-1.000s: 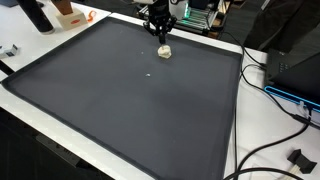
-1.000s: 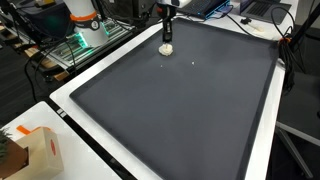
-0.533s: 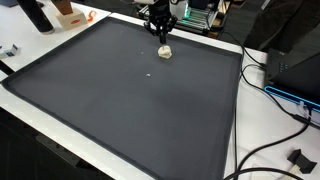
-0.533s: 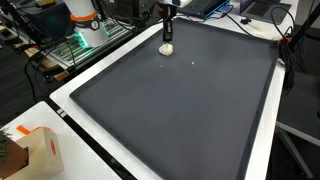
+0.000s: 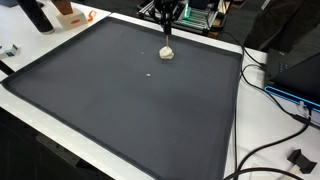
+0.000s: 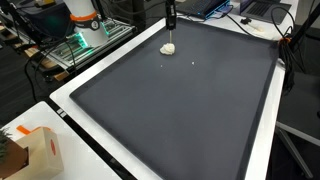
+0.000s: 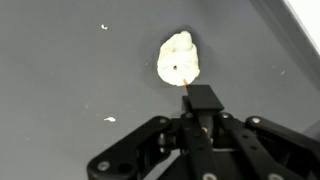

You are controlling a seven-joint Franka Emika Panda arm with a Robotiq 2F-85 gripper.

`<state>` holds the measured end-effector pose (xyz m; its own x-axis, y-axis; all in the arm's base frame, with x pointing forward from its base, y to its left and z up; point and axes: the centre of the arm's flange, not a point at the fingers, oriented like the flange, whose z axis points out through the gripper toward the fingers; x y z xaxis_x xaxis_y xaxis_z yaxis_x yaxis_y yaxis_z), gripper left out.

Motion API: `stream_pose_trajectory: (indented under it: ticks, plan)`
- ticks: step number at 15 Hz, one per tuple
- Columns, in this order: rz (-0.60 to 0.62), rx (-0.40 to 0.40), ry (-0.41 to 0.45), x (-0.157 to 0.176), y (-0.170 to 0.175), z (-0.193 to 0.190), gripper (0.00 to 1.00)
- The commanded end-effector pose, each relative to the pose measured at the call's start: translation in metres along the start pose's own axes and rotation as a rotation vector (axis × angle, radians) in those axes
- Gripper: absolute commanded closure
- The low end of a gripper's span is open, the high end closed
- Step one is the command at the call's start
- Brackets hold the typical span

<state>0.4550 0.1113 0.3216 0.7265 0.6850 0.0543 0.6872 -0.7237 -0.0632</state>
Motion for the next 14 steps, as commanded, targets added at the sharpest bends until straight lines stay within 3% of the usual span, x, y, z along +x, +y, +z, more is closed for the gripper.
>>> stream_pose_trajectory:
  ticks: [1,8,12,13,14]
  plan:
    - [0.036,-0.031,0.009,-0.005,-0.023,-0.038,0.97]
    - [0.168,-0.057,0.082,0.0,-0.046,-0.093,0.97]
    - [0.246,-0.053,0.094,-0.001,-0.052,-0.108,0.97]
    - [0.212,-0.055,0.105,0.004,-0.043,-0.1,0.97]
    - [0.215,-0.056,0.108,0.004,-0.044,-0.102,0.87]
